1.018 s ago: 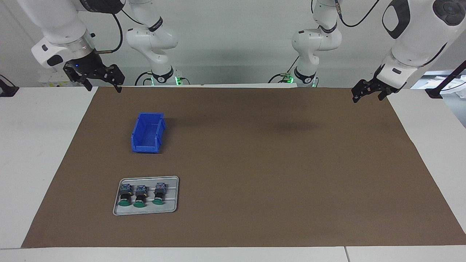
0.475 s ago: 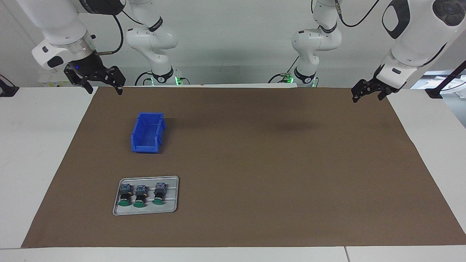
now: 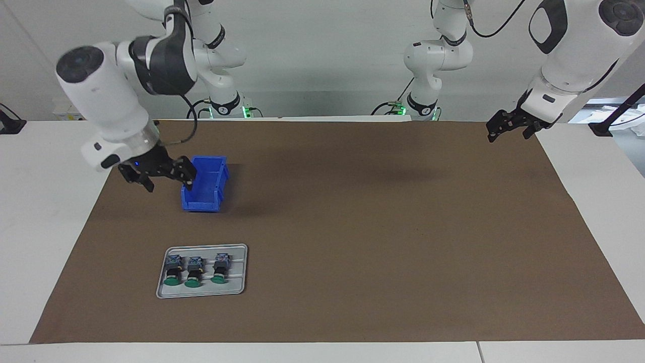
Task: Place and press button with both arms
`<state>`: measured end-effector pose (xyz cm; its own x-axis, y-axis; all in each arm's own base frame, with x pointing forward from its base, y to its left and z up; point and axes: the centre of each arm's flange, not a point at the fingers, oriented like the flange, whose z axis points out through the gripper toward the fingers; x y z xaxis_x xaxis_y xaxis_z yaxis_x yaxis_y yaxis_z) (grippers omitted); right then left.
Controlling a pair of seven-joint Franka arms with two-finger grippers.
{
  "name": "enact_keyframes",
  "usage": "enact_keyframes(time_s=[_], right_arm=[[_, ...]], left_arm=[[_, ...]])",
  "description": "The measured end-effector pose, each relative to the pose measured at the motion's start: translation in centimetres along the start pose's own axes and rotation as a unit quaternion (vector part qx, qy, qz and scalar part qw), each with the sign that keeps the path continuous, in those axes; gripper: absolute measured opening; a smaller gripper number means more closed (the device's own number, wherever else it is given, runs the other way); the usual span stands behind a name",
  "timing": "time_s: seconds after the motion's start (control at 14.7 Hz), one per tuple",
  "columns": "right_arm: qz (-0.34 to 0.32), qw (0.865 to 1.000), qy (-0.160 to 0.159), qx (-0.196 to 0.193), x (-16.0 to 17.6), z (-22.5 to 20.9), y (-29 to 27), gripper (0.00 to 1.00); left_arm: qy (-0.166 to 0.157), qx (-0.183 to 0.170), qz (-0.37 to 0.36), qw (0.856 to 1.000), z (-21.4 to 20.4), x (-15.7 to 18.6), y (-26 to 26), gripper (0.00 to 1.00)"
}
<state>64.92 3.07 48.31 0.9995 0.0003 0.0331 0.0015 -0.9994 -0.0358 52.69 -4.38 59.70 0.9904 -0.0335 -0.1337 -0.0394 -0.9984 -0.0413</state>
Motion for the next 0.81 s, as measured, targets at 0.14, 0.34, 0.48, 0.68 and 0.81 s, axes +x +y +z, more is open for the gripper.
enact_keyframes(time_s=[0.14, 0.34, 0.48, 0.68, 0.81], right_arm=[[-0.003, 1.000, 0.010, 0.008, 1.9, 4.4, -1.1, 0.99], [-0.006, 1.000, 0.020, 0.011, 3.4, 9.1, -1.9, 0.90], [-0.010, 1.000, 0.019, 0.011, 3.8, 11.2, -2.5, 0.83], [-0.016, 0.999, 0.026, 0.011, 4.4, 13.9, -3.5, 0.75], [-0.020, 0.999, 0.029, 0.011, 4.5, 15.0, -4.1, 0.75]], left_arm=[[0.000, 0.000, 0.000, 1.000, 0.0, 0.0, 0.0, 1.00], [0.000, 0.000, 0.000, 1.000, 0.0, 0.0, 0.0, 1.00], [0.000, 0.000, 0.000, 1.000, 0.0, 0.0, 0.0, 1.00], [0.000, 0.000, 0.000, 1.000, 0.0, 0.0, 0.0, 1.00], [0.000, 0.000, 0.000, 1.000, 0.0, 0.0, 0.0, 1.00]])
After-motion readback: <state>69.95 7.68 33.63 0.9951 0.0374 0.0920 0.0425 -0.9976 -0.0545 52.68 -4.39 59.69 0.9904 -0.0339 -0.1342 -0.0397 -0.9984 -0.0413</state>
